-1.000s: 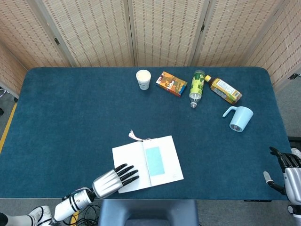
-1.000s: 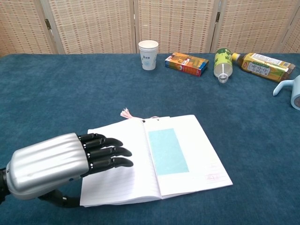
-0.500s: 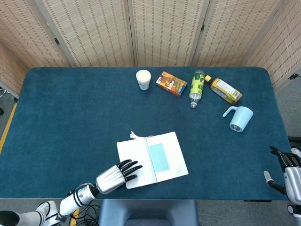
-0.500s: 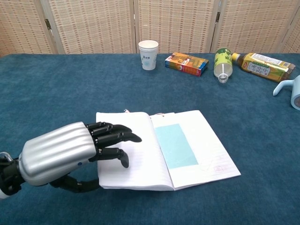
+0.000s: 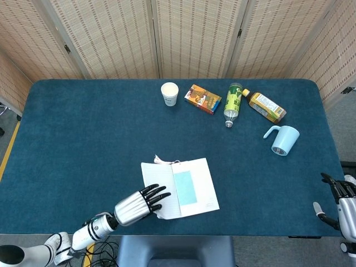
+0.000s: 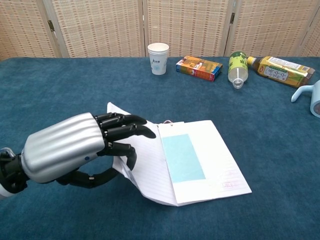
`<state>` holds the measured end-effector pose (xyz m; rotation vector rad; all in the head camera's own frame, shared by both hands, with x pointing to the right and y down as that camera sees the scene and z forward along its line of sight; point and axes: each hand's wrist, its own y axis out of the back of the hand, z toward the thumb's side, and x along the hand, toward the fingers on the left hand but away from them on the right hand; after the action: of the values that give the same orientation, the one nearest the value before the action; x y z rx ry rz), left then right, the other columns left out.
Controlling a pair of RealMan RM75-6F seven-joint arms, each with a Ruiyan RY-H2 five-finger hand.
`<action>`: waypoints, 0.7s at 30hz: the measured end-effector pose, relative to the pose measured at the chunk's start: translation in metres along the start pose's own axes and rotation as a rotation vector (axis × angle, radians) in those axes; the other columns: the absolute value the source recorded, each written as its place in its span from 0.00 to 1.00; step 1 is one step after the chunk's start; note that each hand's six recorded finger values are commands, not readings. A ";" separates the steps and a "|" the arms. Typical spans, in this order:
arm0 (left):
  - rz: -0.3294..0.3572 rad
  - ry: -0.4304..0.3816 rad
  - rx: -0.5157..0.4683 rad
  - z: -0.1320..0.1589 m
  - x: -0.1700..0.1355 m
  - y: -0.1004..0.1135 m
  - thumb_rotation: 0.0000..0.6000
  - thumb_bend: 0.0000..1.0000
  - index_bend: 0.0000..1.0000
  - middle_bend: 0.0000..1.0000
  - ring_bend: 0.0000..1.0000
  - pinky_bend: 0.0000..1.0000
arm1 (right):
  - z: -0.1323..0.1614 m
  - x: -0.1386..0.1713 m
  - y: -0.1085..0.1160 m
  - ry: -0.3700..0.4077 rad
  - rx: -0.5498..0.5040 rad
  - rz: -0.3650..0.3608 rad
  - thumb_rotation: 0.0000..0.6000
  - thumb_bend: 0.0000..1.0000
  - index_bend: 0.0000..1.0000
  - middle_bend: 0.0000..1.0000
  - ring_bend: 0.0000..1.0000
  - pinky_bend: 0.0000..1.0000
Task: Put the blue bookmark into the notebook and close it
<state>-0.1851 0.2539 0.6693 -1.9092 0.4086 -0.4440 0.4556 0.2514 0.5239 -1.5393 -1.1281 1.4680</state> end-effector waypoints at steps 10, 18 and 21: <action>0.007 -0.118 0.144 0.007 0.027 0.023 1.00 0.55 0.48 0.20 0.13 0.23 | -0.003 0.003 -0.003 -0.006 -0.014 0.003 1.00 0.25 0.17 0.29 0.27 0.23; -0.012 -0.186 0.247 0.015 0.056 0.032 1.00 0.54 0.39 0.20 0.13 0.22 | -0.007 0.006 -0.001 -0.014 -0.018 -0.008 1.00 0.25 0.17 0.29 0.27 0.23; -0.016 -0.199 0.297 0.016 0.065 0.033 1.00 0.50 0.25 0.17 0.11 0.22 | -0.008 0.007 -0.002 -0.017 -0.022 -0.007 1.00 0.26 0.17 0.29 0.27 0.23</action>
<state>-0.1228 0.2242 0.6407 -1.6490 0.1848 -0.3025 0.4636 0.2597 0.5239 -1.5395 -1.1622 1.4710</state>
